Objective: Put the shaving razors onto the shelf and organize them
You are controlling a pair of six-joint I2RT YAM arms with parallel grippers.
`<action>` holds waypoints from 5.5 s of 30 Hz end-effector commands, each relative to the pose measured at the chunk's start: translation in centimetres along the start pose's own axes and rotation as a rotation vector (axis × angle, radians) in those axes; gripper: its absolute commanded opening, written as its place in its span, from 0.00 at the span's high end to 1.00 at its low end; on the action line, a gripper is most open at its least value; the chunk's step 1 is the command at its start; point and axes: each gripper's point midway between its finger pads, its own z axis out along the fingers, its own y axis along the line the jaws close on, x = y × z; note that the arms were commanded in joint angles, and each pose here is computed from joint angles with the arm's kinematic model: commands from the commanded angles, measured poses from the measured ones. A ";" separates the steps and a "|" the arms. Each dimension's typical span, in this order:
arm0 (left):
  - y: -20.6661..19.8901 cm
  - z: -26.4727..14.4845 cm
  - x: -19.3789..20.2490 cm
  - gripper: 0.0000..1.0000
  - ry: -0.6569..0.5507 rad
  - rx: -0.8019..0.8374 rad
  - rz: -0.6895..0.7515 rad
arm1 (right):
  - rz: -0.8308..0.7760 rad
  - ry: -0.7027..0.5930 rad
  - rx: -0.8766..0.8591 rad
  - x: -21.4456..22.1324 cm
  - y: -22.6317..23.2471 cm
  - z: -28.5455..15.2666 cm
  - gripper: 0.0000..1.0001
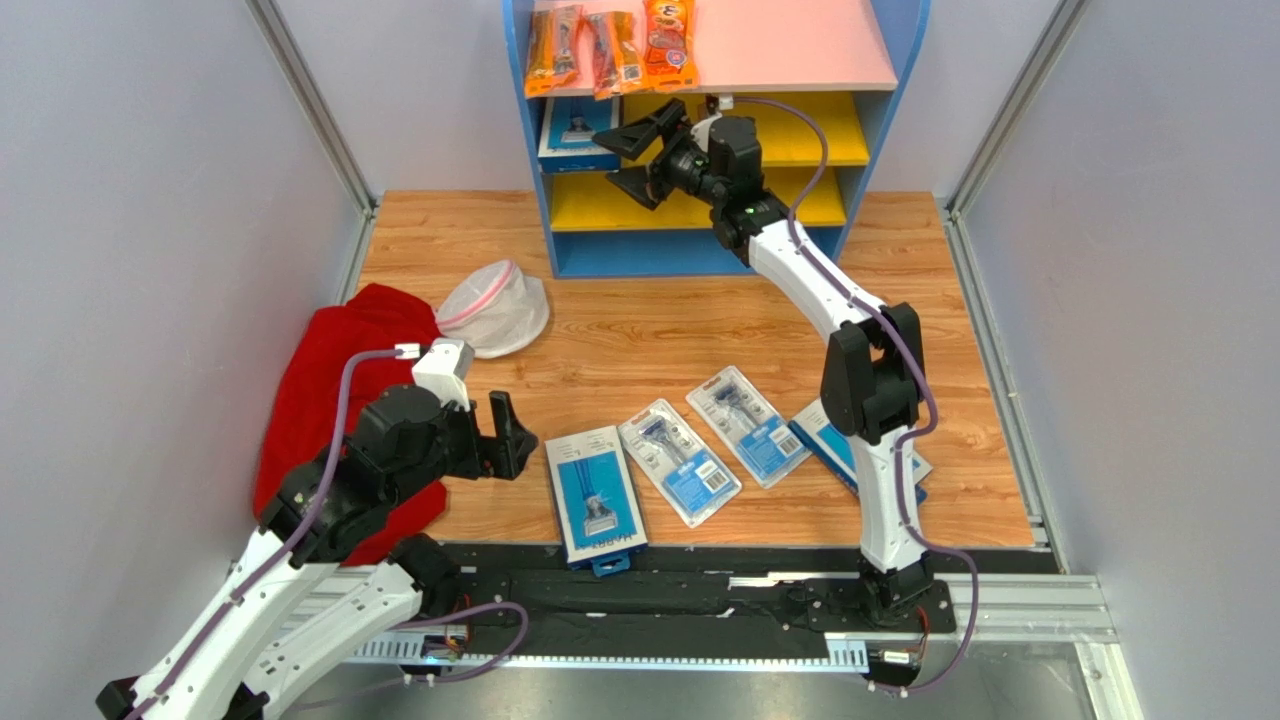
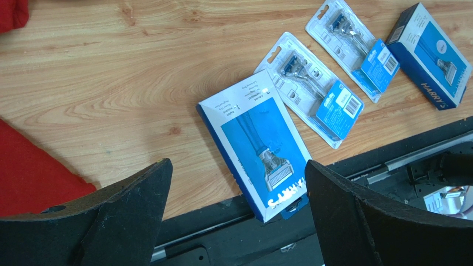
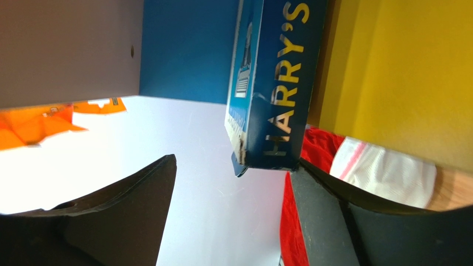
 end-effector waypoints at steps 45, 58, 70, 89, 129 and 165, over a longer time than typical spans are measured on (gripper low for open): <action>0.0 2.9 0.9 0.01 0.101 -0.055 0.002 | -0.338 0.117 0.288 12.8 -4.5 -26.7 0.13; -0.7 9.6 12.6 0.02 0.314 0.053 -0.328 | -0.218 0.427 0.382 26.8 -16.2 -33.1 0.14; -1.1 10.8 13.9 0.02 0.308 0.110 -0.349 | -0.151 0.530 0.356 32.5 -18.8 -30.2 0.15; -2.0 11.2 13.8 0.02 0.317 0.159 -0.338 | -0.063 0.582 0.427 37.4 -23.3 -27.8 0.16; -8.9 5.9 8.7 0.03 0.158 0.636 -0.279 | -0.280 0.564 0.283 35.2 -14.6 -33.4 0.80; -12.9 2.6 6.8 1.00 0.080 0.971 -0.197 | -0.345 0.792 0.097 37.3 -9.1 -36.6 0.50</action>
